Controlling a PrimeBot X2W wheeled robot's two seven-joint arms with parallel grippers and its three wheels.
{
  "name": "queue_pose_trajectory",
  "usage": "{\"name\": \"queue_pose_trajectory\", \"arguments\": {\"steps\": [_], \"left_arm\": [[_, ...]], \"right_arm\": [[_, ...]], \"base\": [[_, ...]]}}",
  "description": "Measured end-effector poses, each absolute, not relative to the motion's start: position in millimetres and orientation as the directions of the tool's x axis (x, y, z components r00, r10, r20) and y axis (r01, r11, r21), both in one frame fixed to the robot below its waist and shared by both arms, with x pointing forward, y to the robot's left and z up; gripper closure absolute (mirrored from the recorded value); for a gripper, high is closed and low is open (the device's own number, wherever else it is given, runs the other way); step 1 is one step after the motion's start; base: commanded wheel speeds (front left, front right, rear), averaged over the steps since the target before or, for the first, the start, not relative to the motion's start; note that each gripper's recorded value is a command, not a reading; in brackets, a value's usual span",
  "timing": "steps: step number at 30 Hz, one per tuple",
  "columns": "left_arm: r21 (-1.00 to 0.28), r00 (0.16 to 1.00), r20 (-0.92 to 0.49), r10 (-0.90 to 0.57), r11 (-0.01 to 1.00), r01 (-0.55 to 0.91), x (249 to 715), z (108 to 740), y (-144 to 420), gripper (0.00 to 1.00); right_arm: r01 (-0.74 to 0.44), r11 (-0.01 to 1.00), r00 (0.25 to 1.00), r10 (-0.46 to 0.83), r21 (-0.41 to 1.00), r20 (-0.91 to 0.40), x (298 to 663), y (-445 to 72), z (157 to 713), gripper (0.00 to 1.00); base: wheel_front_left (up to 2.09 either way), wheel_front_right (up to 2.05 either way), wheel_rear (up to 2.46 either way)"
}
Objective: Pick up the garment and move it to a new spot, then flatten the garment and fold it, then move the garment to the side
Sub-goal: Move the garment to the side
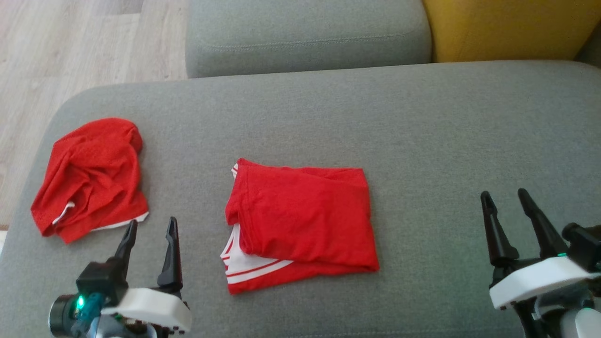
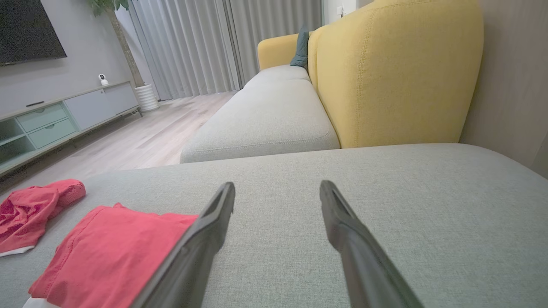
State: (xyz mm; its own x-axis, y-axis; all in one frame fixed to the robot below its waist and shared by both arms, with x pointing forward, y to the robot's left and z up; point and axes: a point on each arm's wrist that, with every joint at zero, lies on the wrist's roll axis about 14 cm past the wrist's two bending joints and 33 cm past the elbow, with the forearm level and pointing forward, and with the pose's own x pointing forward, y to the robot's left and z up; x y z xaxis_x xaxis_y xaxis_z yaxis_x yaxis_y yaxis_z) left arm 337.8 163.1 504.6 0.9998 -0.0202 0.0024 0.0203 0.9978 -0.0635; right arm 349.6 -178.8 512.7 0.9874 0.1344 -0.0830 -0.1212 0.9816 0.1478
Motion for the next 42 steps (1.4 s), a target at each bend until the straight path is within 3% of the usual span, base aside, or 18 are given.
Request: {"name": "queue_pose_trajectory", "arguments": {"steps": [8, 16, 22, 29, 30, 31, 32, 42], "left_arm": [[-0.048, 0.999, 0.031, 0.014, 0.999, -0.013, 341, 511, 173, 0.00], [-0.058, 0.993, 0.106, 0.044, 0.998, -0.038, 359, 531, 179, 0.00], [-0.058, 0.990, 0.100, 0.096, 0.994, -0.091, 369, 525, 194, 0.00], [-0.059, 0.988, 0.075, 0.132, 0.990, -0.128, 370, 516, 203, 0.00], [-0.055, 0.989, 0.074, 0.129, 0.991, -0.125, 370, 516, 203, 0.00], [-0.055, 0.989, 0.072, 0.126, 0.991, -0.122, 370, 515, 203, 0.00], [-0.056, 0.989, 0.072, 0.126, 0.991, -0.122, 370, 515, 203, 0.00], [-0.040, 0.992, 0.104, 0.066, 0.997, -0.062, 379, 522, 186, 0.00]], "right_arm": [[-0.154, 0.978, 0.978, 0.170, 0.138, -0.118, 362, -169, 506, 0.00], [-0.228, 0.962, 0.930, 0.261, 0.154, -0.259, 382, -139, 461, 0.00], [-0.337, 0.918, 0.832, 0.395, 0.210, -0.389, 400, -87, 410, 0.00], [-0.339, 0.893, 0.728, 0.448, 0.297, -0.519, 388, -59, 363, 0.00], [-0.335, 0.892, 0.719, 0.450, 0.304, -0.529, 389, -57, 361, 0.17], [-0.334, 0.890, 0.719, 0.454, 0.310, -0.526, 391, -56, 362, 0.53], [-0.336, 0.889, 0.719, 0.456, 0.312, -0.524, 393, -54, 363, 1.00], [-0.347, 0.890, 0.740, 0.453, 0.296, -0.498, 388, -61, 373, 1.00]], "base": [[0.00, 0.00, 0.00], [0.00, 0.00, 0.00], [0.00, 0.00, 0.00], [0.00, 0.00, 0.00], [0.00, 0.00, 0.00], [0.00, 0.00, 0.00], [0.00, 0.00, 0.00], [0.00, 0.00, 0.00]]}}
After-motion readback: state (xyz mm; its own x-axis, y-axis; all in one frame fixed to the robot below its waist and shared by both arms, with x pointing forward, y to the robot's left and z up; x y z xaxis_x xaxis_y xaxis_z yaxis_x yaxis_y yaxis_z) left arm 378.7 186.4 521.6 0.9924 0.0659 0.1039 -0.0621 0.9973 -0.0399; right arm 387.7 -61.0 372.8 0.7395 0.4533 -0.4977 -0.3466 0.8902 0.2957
